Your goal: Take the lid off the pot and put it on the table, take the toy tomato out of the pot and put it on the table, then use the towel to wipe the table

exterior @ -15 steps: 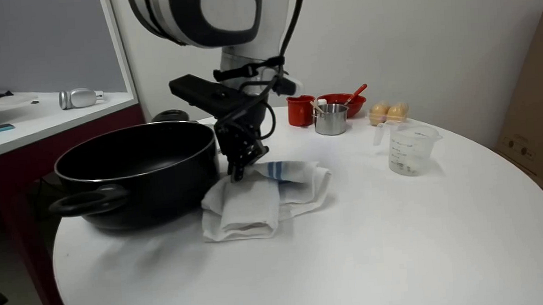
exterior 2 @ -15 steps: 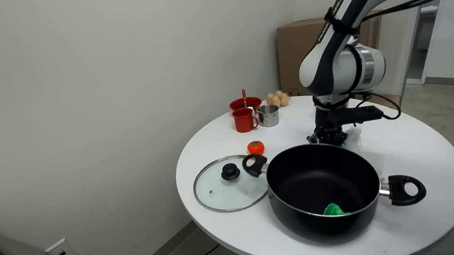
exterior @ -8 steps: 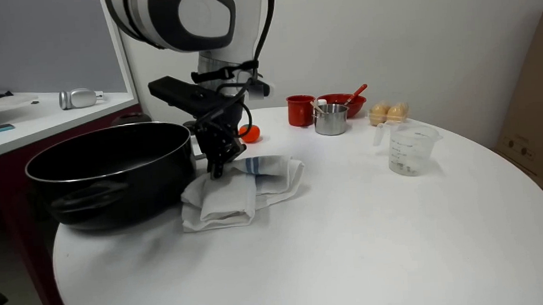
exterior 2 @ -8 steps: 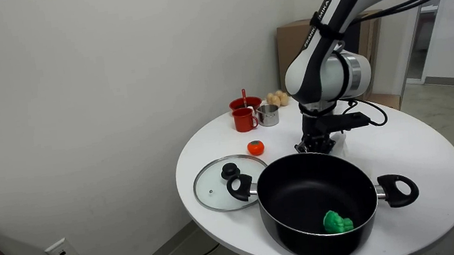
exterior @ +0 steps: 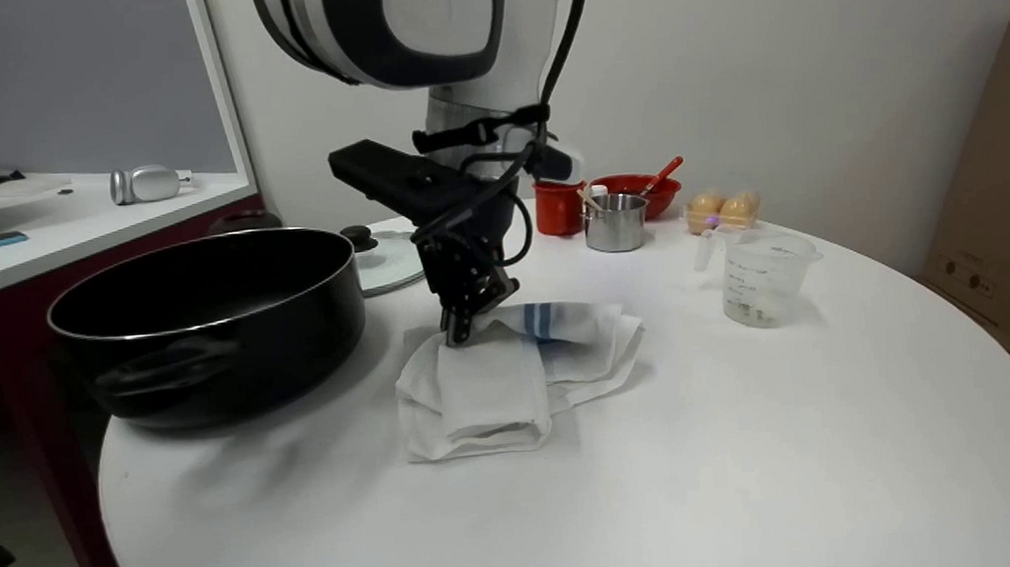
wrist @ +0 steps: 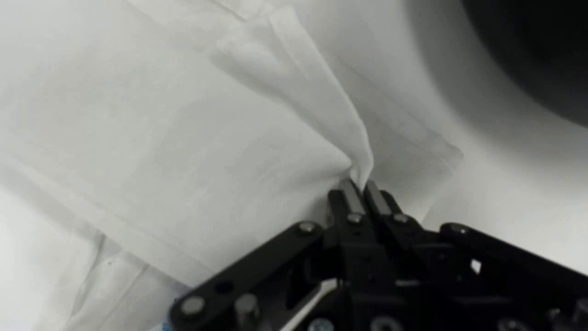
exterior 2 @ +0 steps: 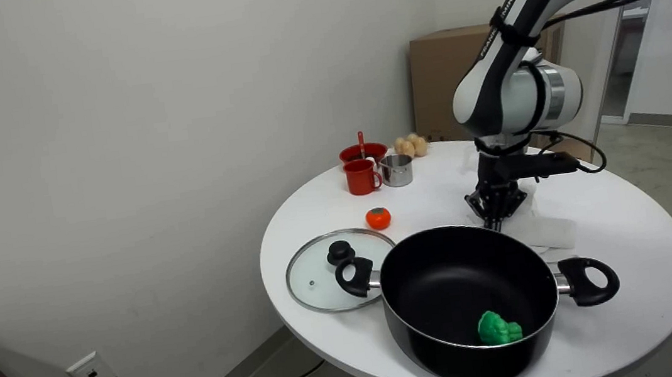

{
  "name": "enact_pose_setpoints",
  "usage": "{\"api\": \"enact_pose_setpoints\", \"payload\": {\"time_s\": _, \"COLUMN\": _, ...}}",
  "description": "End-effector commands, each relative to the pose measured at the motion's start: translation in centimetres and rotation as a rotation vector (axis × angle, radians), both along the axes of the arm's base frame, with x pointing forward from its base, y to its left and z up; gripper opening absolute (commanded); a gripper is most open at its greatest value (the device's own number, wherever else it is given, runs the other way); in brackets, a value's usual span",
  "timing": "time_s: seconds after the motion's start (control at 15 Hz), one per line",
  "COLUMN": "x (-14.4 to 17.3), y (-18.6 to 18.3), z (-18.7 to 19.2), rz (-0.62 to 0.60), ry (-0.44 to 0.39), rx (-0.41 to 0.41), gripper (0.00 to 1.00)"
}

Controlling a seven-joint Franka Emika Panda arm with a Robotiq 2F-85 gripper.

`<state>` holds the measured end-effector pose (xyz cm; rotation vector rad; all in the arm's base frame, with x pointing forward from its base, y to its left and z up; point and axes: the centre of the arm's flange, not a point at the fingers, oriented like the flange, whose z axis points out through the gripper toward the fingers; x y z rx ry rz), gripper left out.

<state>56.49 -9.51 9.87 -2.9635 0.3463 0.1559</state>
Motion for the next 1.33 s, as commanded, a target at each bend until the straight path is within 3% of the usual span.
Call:
{"api": "enact_pose_setpoints", "payload": {"time_s": 0.0, "x": -1.1, "y": -5.1, "z": 2.1, "rz": -0.105, "ry": -0.048, "rx": 0.000, "gripper": 0.01}}
{"api": "enact_pose_setpoints", "payload": {"time_s": 0.33, "x": -2.6, "y": -13.3, "z": 4.8, "rz": -0.247, "ry": -0.096, "rx": -0.032, "gripper": 0.01}}
{"api": "enact_pose_setpoints", "payload": {"time_s": 0.6, "x": -4.0, "y": -16.5, "z": 5.9, "rz": -0.326, "ry": -0.121, "rx": -0.030, "gripper": 0.01}}
{"api": "enact_pose_setpoints", "payload": {"time_s": 0.8, "x": -4.4, "y": -14.9, "z": 4.6, "rz": -0.300, "ry": -0.091, "rx": -0.011, "gripper": 0.01}}
{"api": "enact_pose_setpoints", "payload": {"time_s": 1.27, "x": -4.7, "y": -5.6, "z": 1.2, "rz": -0.122, "ry": 0.005, "rx": 0.044, "gripper": 0.01}}
